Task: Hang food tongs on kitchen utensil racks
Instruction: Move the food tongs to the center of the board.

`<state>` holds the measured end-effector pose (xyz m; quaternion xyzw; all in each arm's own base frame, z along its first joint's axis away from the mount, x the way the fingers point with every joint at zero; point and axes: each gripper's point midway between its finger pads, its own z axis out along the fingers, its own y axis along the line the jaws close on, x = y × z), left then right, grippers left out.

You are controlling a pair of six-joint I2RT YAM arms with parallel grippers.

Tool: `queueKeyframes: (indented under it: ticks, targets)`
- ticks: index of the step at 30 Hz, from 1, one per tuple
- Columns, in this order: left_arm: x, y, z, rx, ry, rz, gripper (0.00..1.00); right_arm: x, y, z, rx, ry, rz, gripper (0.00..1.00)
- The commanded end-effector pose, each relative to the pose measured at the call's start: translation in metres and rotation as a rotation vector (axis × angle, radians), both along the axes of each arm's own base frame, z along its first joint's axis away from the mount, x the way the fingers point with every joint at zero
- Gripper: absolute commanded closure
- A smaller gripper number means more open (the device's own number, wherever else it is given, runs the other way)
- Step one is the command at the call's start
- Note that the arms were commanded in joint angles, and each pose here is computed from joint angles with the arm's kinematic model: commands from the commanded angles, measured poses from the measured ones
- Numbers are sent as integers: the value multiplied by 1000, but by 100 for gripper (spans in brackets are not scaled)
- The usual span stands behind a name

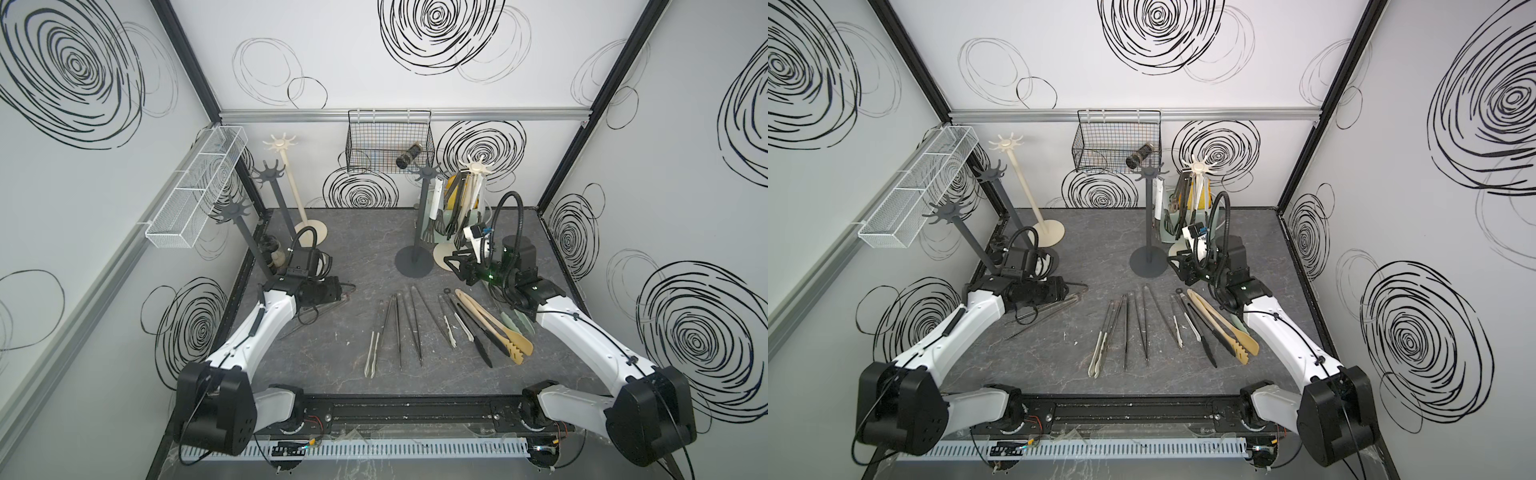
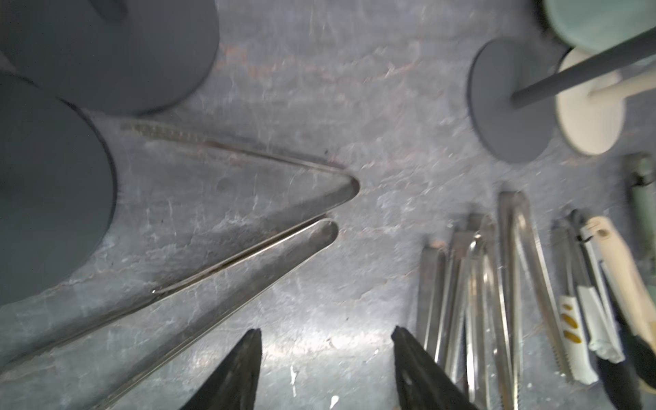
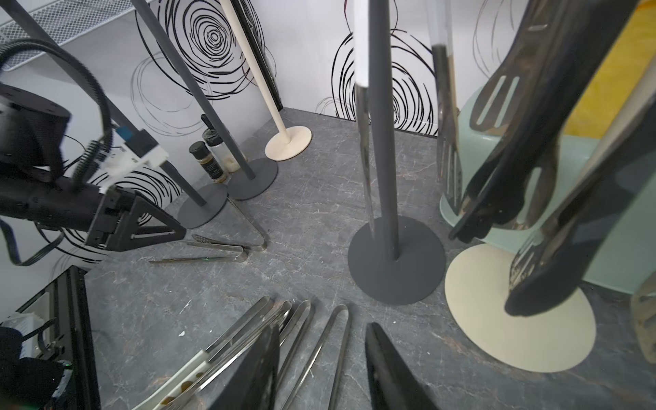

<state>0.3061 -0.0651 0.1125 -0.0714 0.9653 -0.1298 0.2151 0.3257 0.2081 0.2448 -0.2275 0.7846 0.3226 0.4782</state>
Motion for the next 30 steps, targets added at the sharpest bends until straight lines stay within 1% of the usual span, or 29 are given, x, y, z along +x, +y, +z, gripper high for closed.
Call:
queueKeyframes:
  ticks: [1,3,6,12,17,20,25,30]
  targets:
    - [-4,11,-6,61,94,-42,34,-11,4,14,50,-35,24,56]
    - [-7,26,-23,149,177,-43,33,-15,3,14,55,-37,21,54]
    - [-13,38,-44,226,269,-67,33,-22,-2,14,57,-44,9,53]
    - [-14,52,-70,321,343,-62,33,-37,-12,12,58,-48,-16,53]
    - [-16,58,-82,367,384,-67,33,-50,-18,7,54,-46,-23,52]
    - [-15,56,-87,369,395,-74,33,-55,-21,6,57,-50,-28,52]
    - [-20,40,-100,339,432,-126,33,-58,-23,5,52,-46,-33,51]
    - [-28,11,-119,289,476,-215,37,-57,-28,6,41,-51,-62,51]
